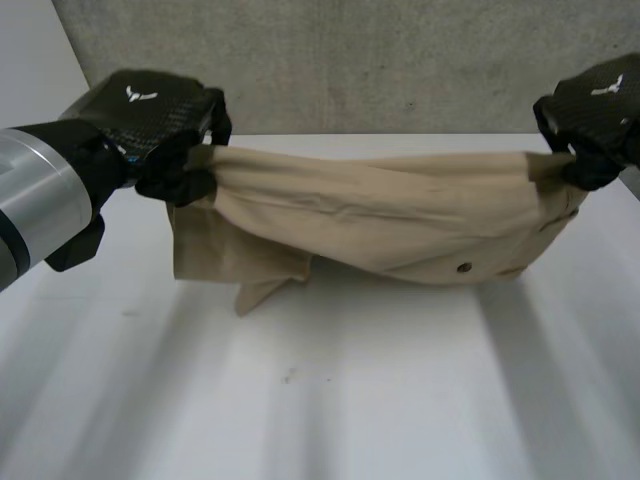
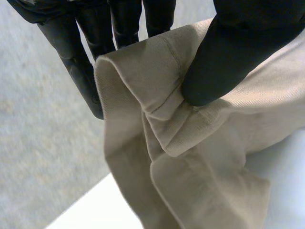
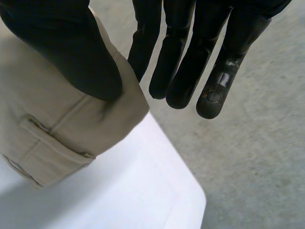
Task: Fold the shorts.
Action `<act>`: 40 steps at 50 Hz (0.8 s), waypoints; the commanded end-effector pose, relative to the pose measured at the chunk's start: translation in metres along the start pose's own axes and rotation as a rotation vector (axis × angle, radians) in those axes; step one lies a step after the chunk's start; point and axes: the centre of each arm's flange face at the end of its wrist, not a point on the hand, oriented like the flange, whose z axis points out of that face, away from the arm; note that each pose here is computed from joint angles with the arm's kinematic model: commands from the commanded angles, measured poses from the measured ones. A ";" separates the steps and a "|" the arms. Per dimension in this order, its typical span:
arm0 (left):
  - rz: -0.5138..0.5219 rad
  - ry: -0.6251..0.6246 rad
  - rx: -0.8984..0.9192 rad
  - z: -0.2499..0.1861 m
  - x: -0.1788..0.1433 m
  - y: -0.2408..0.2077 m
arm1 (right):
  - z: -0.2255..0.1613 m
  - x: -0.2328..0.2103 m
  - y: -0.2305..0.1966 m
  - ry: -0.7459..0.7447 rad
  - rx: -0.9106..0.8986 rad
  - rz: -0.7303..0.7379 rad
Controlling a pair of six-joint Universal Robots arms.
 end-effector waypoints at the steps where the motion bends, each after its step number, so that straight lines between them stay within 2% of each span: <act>1: -0.060 0.009 -0.169 0.035 -0.023 0.048 | 0.025 -0.027 0.034 -0.117 -0.126 -0.038; 7: -0.082 0.029 -0.268 0.061 -0.023 0.082 | 0.044 -0.055 0.050 -0.196 -0.169 -0.054; 8: -0.089 0.034 -0.310 0.076 -0.024 0.099 | 0.052 -0.061 0.054 -0.208 -0.172 -0.055; 15: -0.083 0.033 -0.301 0.116 -0.030 0.114 | 0.097 -0.067 0.063 -0.138 -0.087 -0.050; 19: -0.034 -0.042 -0.123 0.143 -0.048 0.086 | 0.123 -0.057 0.042 -0.035 0.052 -0.058; 20: -0.003 -0.097 -0.010 0.152 -0.058 0.065 | 0.132 -0.047 0.024 0.034 0.135 -0.050; 21: 0.012 -0.134 0.053 0.156 -0.064 0.053 | 0.132 -0.047 0.024 0.034 0.136 -0.050; 22: 0.012 -0.134 0.054 0.156 -0.064 0.053 | 0.136 -0.040 0.014 0.076 0.178 -0.041; 24: 0.044 -0.245 0.249 0.162 -0.080 0.015 | 0.140 -0.011 -0.023 0.229 0.329 0.001; 25: 0.063 -0.311 0.383 0.160 -0.087 -0.012 | 0.138 0.009 -0.046 0.327 0.431 0.042; 27: 0.084 -0.391 0.576 0.146 -0.095 -0.054 | 0.134 0.025 -0.065 0.408 0.532 0.084; 28: 0.088 -0.406 0.623 0.142 -0.097 -0.064 | 0.131 0.036 -0.077 0.461 0.608 0.118; 31: 0.100 -0.420 0.729 0.128 -0.094 -0.085 | 0.125 0.043 -0.088 0.490 0.679 0.145; 34: 0.095 -0.402 0.719 0.121 -0.086 -0.085 | 0.110 0.046 -0.096 0.487 0.697 0.150; 35: 0.084 -0.374 0.673 0.118 -0.076 -0.074 | 0.100 0.039 -0.091 0.440 0.670 0.151; 40: 0.061 -0.308 0.507 0.119 -0.054 -0.024 | 0.103 0.008 -0.056 0.314 0.562 0.137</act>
